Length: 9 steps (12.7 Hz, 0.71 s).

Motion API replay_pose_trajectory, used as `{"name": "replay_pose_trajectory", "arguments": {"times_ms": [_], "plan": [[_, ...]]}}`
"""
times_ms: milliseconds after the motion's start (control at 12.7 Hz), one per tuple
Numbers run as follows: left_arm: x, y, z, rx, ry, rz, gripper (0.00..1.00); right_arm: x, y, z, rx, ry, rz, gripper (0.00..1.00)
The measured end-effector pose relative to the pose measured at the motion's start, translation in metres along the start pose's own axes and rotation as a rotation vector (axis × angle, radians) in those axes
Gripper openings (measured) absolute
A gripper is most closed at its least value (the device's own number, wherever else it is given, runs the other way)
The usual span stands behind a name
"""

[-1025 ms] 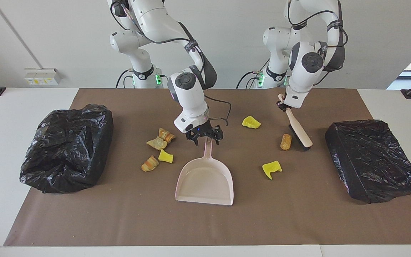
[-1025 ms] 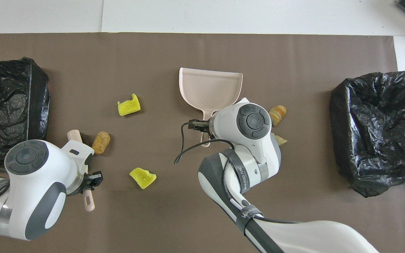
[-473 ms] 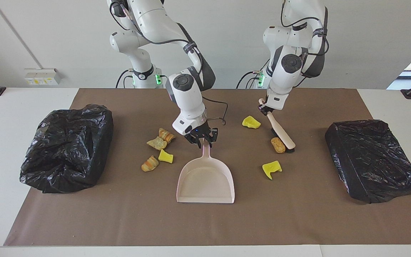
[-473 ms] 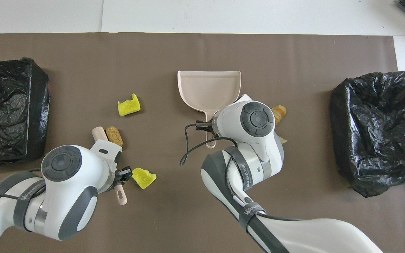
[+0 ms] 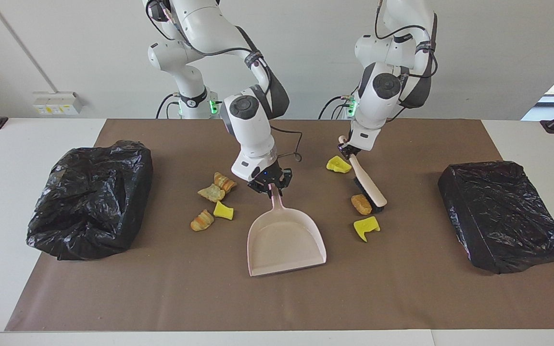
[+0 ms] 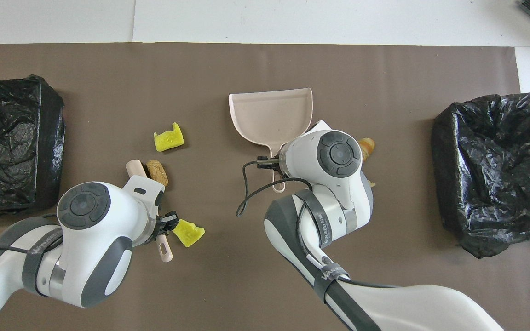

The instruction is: Sweep and dump trash in bin

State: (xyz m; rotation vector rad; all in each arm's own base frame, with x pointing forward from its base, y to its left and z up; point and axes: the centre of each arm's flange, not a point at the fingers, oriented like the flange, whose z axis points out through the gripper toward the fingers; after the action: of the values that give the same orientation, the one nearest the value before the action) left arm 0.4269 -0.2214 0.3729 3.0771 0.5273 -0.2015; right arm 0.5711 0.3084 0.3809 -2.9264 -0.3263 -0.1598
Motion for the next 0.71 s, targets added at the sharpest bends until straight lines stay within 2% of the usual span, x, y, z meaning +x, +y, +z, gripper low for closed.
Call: {"name": "replay_pose_trajectory", "arguments": {"times_ms": [315,473,709], "plan": [[-0.003,0.004,-0.002,0.005,-0.007,0.014,0.26,-0.003,0.058,-0.045,0.014,-0.09,-0.405,0.31],[-0.009,-0.004,-0.017,0.055,-0.068,0.014,0.26,-0.006,0.071,-0.044,0.025,-0.101,-0.605,0.31],[-0.045,-0.003,-0.037,0.098,-0.107,-0.058,0.26,-0.021,0.065,-0.022,0.016,-0.16,-0.764,0.31]]}}
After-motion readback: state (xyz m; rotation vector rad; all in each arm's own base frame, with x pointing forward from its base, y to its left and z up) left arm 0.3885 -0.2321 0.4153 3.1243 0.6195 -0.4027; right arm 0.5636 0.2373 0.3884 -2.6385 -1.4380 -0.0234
